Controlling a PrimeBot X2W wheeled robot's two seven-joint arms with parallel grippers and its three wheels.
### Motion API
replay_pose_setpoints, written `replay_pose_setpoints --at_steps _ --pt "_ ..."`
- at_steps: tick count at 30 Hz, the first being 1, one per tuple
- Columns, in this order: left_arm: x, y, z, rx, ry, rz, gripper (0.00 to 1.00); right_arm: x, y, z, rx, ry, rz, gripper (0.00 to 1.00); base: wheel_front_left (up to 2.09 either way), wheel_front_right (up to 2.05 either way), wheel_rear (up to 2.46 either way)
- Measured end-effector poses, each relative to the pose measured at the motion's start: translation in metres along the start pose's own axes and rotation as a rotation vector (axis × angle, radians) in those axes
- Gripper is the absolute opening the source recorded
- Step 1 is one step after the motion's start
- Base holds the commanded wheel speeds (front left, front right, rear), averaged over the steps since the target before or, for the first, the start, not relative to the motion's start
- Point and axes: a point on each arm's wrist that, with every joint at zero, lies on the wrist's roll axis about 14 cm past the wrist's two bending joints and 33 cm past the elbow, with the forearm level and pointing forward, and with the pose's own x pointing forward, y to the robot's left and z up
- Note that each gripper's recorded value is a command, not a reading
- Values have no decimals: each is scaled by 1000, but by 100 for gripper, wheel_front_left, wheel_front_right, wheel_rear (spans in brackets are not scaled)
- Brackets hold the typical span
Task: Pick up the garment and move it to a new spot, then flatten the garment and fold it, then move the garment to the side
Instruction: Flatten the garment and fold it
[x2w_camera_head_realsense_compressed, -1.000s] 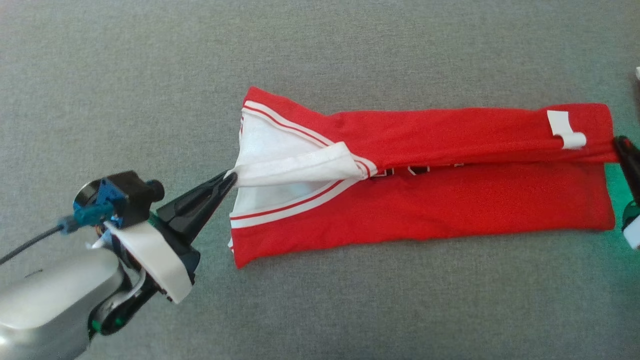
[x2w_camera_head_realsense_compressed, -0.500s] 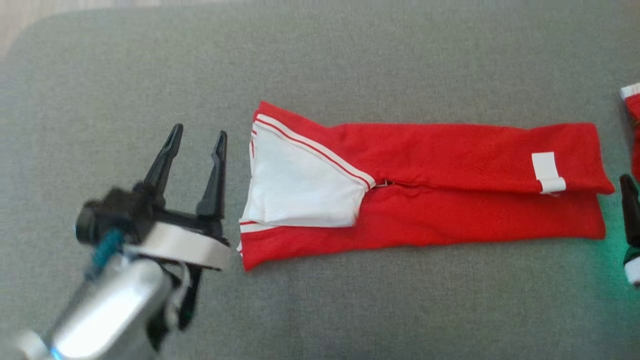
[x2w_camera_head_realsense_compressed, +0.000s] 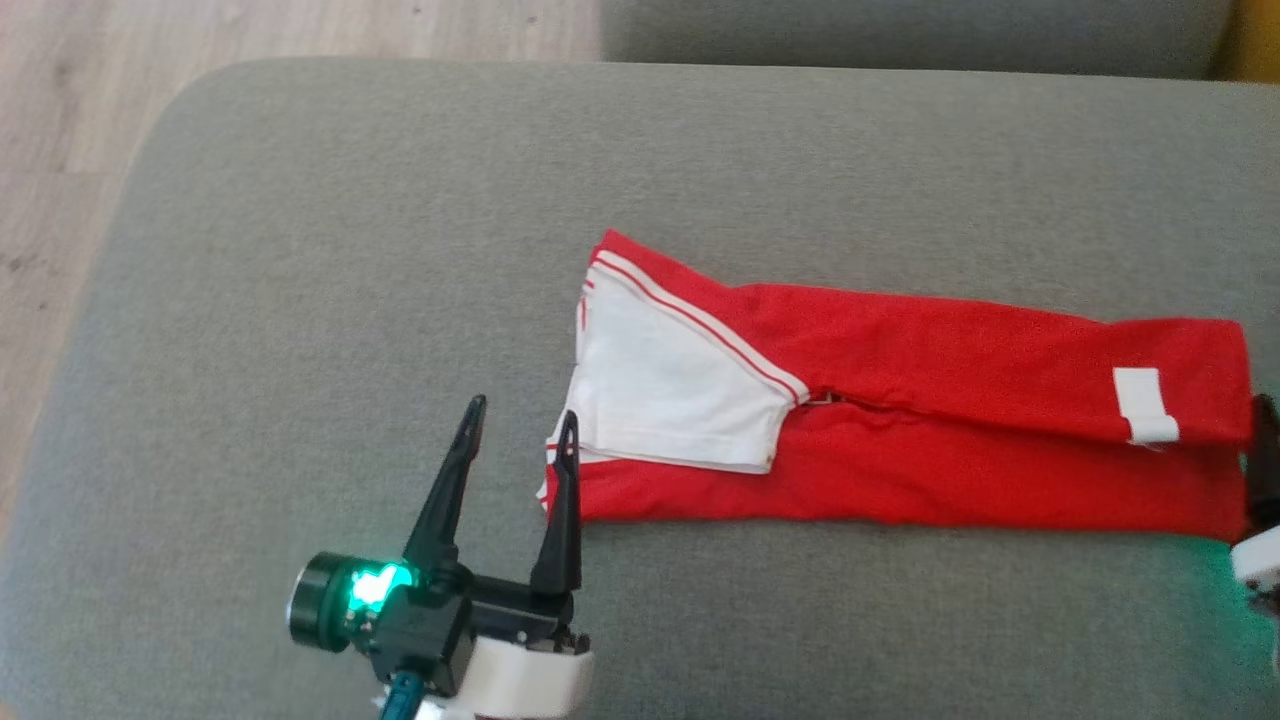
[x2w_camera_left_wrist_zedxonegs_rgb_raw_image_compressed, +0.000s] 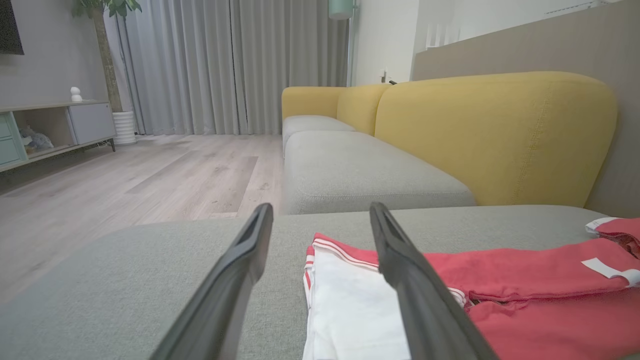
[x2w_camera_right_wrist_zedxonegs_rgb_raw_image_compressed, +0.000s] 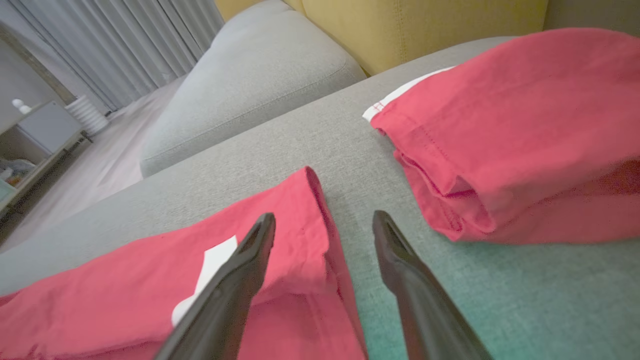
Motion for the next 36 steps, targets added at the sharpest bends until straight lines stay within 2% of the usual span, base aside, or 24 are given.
replay_pose_setpoints --at_steps 3,9,10,11,12,13,20,28,32,36 --pt "-4 2 -5 3 12 1 100 10 -7 -2 -23 42 -35 100 0 0 0" --pt "0 7 -7 10 11 9 100 13 -12 -35 -46 197 -71 99 0 0 0" --pt "1 8 -7 10 10 11 100 12 -11 -41 -46 222 -72 88 0 0 0" --pt "2 9 -7 12 7 14 100 12 -10 -42 -52 232 -71 47 0 0 0" --pt "4 9 -6 13 5 9 100 12 -10 -42 -64 242 -72 33 0 0 0" --pt "4 7 -7 14 4 1 100 12 -10 -41 -73 248 -72 0 0 0 0" --pt "11 3 -8 16 0 -27 100 10 -4 -36 -62 270 -67 0 0 0 0" --pt "19 -2 -6 19 -14 -59 100 5 -9 6 -104 173 -76 0 0 0 0" --pt "23 -9 -5 14 -21 -83 100 -3 -29 42 -133 123 -120 0 0 0 0" --pt "26 -18 -9 7 -14 -121 100 -10 -40 104 -203 20 -152 0 0 0 0"
